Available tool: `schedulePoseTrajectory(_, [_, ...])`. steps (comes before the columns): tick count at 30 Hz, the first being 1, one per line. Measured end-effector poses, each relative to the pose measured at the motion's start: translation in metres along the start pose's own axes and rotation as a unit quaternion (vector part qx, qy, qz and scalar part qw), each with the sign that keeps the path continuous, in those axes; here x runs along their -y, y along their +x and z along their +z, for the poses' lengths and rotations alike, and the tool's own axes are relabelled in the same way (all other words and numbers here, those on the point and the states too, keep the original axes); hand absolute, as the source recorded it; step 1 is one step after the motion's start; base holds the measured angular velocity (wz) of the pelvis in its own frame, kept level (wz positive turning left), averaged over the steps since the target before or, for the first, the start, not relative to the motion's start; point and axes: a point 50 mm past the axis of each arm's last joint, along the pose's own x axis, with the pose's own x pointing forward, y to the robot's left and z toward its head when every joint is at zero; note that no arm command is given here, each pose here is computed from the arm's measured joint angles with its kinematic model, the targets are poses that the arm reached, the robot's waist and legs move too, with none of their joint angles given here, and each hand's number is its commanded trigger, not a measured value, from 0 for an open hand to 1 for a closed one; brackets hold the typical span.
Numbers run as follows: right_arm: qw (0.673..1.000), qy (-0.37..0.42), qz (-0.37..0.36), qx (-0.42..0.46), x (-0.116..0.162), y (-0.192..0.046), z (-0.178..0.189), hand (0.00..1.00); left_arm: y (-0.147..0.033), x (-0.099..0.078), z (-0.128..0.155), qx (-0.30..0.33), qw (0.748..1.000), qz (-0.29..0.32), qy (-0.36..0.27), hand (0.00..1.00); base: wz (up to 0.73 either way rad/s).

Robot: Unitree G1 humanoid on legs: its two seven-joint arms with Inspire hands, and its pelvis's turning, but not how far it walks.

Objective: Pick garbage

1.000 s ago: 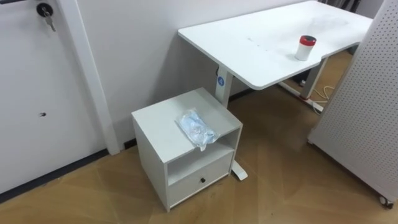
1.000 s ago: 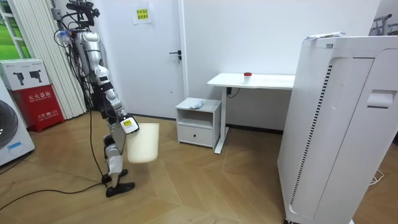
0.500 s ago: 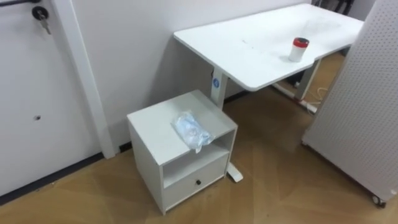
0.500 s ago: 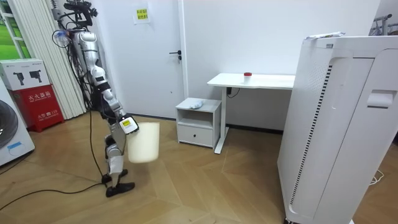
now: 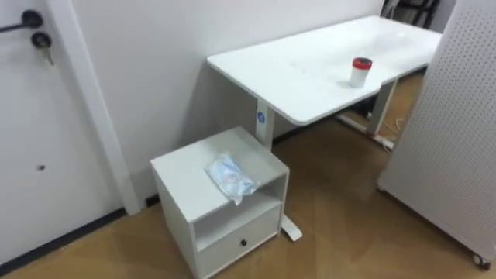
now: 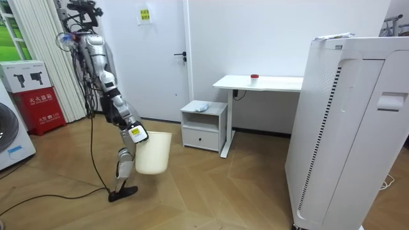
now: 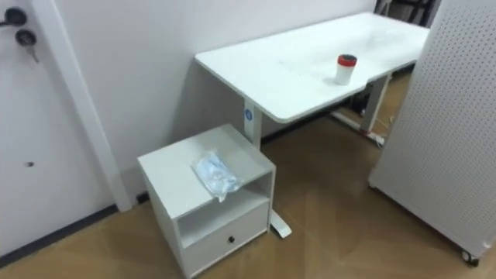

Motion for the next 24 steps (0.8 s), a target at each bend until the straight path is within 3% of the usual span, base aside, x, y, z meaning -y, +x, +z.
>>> schedulePoseTrajectory(13, [0.998, -0.02, -0.019, 0.061, -0.002, 0.0, 0.024, 1.0, 0.001, -0.011, 0.056, 0.101, 0.994, 0.033, -0.014, 0.0, -0.12])
schedulePoseTrajectory(24, [0.991, -0.057, 0.031, 0.116, -0.032, 0.001, 0.05, 1.0, -0.01, -0.029, 0.108, 0.204, 0.973, 0.101, -0.045, 0.0, 0.13])
